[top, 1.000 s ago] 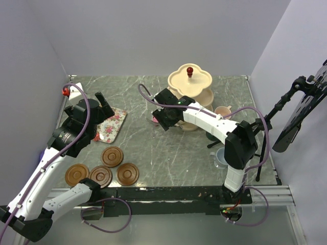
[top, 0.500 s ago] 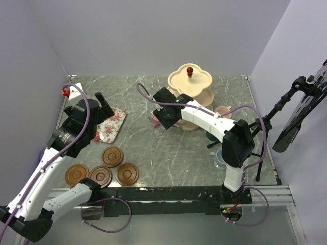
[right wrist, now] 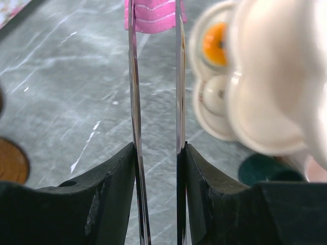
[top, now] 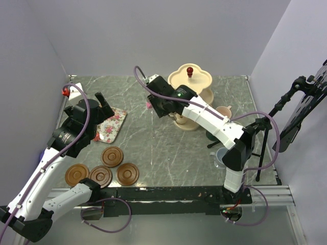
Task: Serve the afternoon tea
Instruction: Place the desert on the desert table.
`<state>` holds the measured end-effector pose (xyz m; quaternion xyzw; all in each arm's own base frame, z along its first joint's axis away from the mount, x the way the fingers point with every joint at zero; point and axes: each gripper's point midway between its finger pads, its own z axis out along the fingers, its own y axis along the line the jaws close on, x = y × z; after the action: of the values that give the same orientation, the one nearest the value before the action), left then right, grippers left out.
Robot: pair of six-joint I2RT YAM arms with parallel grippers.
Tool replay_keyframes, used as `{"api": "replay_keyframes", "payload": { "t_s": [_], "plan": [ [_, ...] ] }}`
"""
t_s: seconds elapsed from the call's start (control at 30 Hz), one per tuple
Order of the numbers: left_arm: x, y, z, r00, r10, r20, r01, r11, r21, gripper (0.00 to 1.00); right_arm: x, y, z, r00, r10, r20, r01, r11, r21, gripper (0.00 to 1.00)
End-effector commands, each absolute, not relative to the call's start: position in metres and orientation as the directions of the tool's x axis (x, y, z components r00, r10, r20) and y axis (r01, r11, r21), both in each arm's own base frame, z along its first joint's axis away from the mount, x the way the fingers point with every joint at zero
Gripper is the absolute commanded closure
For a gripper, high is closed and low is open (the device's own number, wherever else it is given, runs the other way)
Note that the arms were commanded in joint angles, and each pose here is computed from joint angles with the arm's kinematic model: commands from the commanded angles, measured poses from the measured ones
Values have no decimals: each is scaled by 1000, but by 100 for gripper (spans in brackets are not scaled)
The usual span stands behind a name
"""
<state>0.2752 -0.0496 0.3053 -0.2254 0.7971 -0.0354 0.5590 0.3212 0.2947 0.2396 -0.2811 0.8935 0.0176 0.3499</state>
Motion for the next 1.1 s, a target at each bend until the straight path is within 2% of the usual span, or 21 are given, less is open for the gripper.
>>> {"api": "replay_keyframes", "payload": {
  "t_s": [0.0,0.13,0.4,0.6,1.07],
  "plan": [
    [277,-51,314,-242,-414,-877,-302,891,-337,0,321,253,290,-608,-344,-716,-287,936,-206,55],
    [277,-51,315,-244,-411,-878,-300,893,-335,0,323,238,295,-610,-307,-730,-200,952,-233,55],
    [277,-51,315,-243,-413,-878,-301,893,-336,0,325,220,305,-577,-289,-763,-131,956,-264,55],
    [278,-52,314,-247,-411,-878,-300,894,-334,0,331,205,290,-610,-306,-731,-76,941,-331,53],
    [277,-50,316,-239,-410,-880,-304,892,-334,0,336,212,282,-610,-321,-724,-93,937,-337,36]
  ]
}}
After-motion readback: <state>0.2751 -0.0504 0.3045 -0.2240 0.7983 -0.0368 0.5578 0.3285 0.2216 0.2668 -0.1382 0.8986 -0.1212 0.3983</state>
